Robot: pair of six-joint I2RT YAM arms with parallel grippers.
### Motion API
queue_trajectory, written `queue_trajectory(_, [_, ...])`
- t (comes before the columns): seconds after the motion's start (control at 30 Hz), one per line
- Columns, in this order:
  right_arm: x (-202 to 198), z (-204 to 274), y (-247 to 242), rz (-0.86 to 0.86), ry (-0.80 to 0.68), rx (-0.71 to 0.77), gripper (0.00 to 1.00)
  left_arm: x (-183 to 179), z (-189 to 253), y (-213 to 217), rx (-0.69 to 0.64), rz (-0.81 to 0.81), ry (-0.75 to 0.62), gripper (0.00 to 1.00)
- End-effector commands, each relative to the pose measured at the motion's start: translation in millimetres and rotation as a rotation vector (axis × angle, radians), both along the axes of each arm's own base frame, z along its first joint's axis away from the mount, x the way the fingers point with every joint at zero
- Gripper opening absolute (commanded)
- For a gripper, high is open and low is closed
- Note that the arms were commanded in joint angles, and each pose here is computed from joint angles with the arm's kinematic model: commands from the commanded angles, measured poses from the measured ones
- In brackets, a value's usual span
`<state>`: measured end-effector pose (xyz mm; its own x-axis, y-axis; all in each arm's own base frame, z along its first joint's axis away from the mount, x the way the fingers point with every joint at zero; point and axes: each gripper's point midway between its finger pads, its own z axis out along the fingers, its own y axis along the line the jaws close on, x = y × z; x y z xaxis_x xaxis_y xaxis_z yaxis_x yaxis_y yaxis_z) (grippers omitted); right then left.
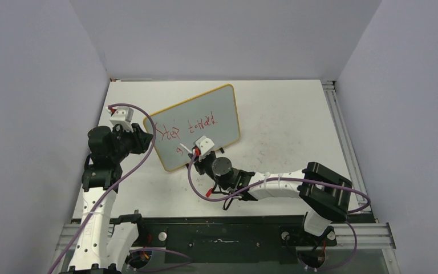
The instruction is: Write a sentence on the whiteboard
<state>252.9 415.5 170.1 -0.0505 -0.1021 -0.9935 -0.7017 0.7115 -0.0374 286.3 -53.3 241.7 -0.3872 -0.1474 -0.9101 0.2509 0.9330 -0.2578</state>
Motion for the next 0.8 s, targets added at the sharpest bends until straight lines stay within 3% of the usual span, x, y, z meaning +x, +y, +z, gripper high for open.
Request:
queue_trajectory(0.0, [5, 13, 1, -0.008, -0.024, 0.041, 0.05, 2, 11, -3, -0.003, -0.014, -0.044, 0.27])
queue_trajectory(0.47, [7, -1, 5, -0.007, -0.005, 0.016, 0.05, 4, 11, -3, -0.007, -0.013, -0.043, 0.28])
queue_trajectory(0.77, [9, -2, 2, -0.012, -0.003, 0.020, 0.05, 8, 11, 0, -0.044, 0.000, -0.033, 0.45])
